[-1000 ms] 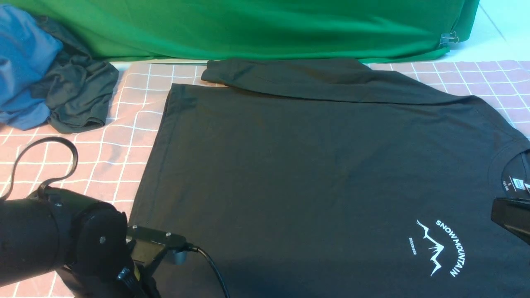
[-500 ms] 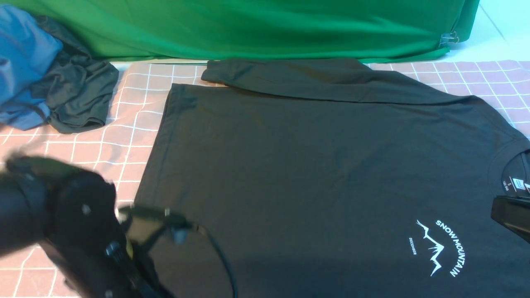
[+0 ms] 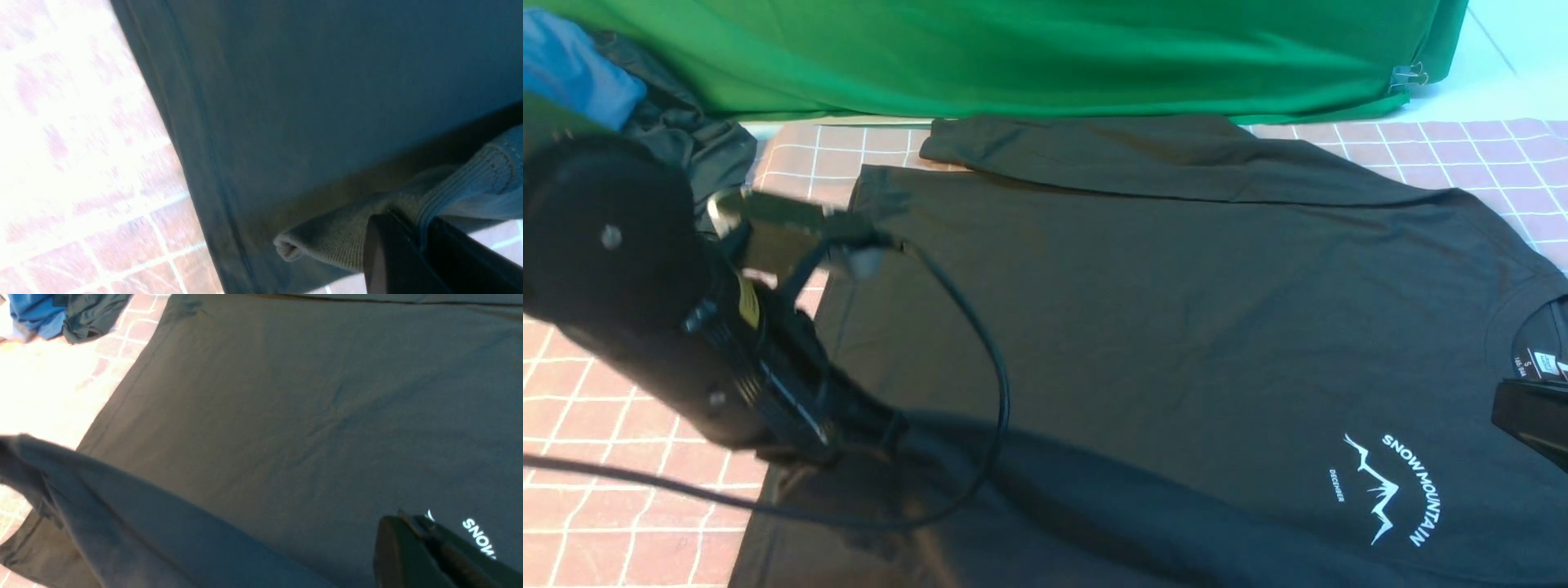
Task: Fold a long-sleeved shirt over a pink coffee tablecloth.
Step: 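Fold the left side of the black T-shirt inward over its body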
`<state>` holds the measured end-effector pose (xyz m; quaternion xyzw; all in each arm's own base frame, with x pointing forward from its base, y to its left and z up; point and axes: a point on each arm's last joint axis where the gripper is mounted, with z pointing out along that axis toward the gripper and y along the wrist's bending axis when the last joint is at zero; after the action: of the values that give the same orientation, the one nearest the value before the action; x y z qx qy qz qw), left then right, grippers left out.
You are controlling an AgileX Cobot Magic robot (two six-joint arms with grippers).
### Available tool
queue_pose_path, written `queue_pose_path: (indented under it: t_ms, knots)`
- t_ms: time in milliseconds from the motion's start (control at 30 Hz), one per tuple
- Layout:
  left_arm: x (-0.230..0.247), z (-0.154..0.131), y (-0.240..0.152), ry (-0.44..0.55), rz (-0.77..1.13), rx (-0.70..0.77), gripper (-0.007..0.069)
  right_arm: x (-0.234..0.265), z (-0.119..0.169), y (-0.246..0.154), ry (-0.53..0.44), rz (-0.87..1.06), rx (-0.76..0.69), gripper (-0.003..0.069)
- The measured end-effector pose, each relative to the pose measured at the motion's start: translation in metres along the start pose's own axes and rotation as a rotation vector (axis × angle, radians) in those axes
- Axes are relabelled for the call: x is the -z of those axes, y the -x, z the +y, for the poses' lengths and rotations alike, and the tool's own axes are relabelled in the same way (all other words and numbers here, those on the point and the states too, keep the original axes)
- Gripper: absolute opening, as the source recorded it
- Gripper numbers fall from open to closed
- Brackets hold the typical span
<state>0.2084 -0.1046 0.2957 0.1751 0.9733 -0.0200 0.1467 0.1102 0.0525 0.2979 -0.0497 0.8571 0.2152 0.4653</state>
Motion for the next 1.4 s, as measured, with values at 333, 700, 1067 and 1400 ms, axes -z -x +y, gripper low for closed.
queue_pose_path:
  t_ms: [333, 700, 1067, 1400]
  knots:
    - [-0.014, 0.030, 0.015, 0.058, 0.007, 0.108, 0.0046, 0.000, 0.000, 0.000, 0.000, -0.003, 0.000, 0.0044]
    - [-0.035, 0.043, 0.030, 0.077, -0.038, 0.111, 0.0046, 0.000, 0.000, 0.000, 0.000, -0.003, 0.000, 0.0045]
    - [-0.045, 0.048, 0.060, 0.125, -0.089, 0.085, 0.0046, 0.000, 0.000, 0.000, 0.000, -0.003, 0.000, 0.0055]
    - [-0.060, 0.054, 0.091, 0.175, -0.087, 0.083, 0.0046, 0.000, 0.000, 0.000, 0.000, -0.003, 0.000, 0.0070]
